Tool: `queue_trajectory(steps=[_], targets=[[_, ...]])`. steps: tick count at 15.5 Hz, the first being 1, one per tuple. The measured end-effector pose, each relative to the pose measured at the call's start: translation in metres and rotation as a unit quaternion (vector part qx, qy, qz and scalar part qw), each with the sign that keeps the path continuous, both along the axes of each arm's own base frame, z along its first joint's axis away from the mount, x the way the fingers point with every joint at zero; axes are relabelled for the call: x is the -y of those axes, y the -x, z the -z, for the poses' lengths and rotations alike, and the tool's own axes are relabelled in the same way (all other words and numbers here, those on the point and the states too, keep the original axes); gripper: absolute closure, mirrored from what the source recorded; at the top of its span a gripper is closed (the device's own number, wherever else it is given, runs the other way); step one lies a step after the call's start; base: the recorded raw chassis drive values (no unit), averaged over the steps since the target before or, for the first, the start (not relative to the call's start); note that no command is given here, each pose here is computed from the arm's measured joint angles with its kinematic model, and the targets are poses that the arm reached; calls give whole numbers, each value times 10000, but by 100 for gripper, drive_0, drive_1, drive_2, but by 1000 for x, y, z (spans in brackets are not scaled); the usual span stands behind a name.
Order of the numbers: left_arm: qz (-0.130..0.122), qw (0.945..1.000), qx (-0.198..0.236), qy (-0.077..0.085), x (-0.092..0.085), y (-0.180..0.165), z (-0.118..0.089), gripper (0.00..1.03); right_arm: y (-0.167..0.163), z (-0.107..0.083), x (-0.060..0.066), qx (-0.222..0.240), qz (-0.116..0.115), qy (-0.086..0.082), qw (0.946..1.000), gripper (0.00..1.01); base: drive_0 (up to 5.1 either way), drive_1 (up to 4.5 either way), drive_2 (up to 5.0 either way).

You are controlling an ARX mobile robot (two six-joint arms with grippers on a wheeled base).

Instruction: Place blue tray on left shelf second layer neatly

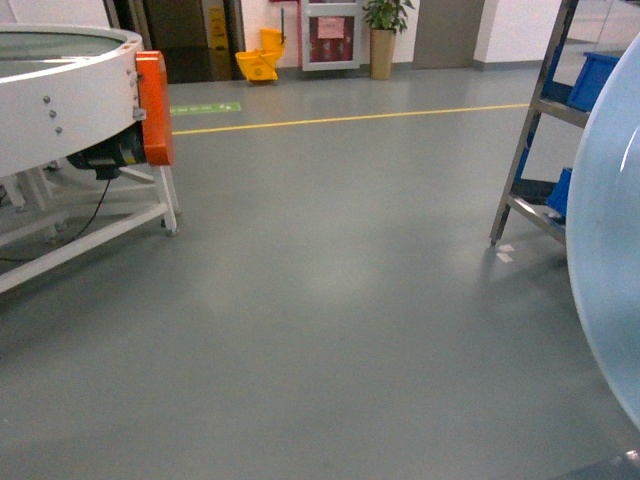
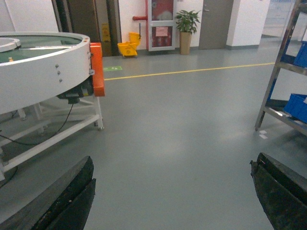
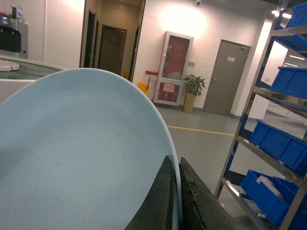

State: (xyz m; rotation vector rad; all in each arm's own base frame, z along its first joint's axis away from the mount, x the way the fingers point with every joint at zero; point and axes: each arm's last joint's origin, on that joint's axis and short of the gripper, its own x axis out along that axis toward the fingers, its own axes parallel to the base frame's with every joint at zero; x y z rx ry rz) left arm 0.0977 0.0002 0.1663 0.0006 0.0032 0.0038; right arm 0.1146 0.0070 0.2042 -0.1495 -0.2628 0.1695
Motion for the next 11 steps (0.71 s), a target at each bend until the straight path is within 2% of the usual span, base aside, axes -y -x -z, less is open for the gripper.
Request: queue_trajectory(steps=[11], targets=[[21, 10000, -6, 0, 0, 0, 0, 5, 0, 0, 0, 9, 5, -3, 10000, 99, 4, 424, -415]])
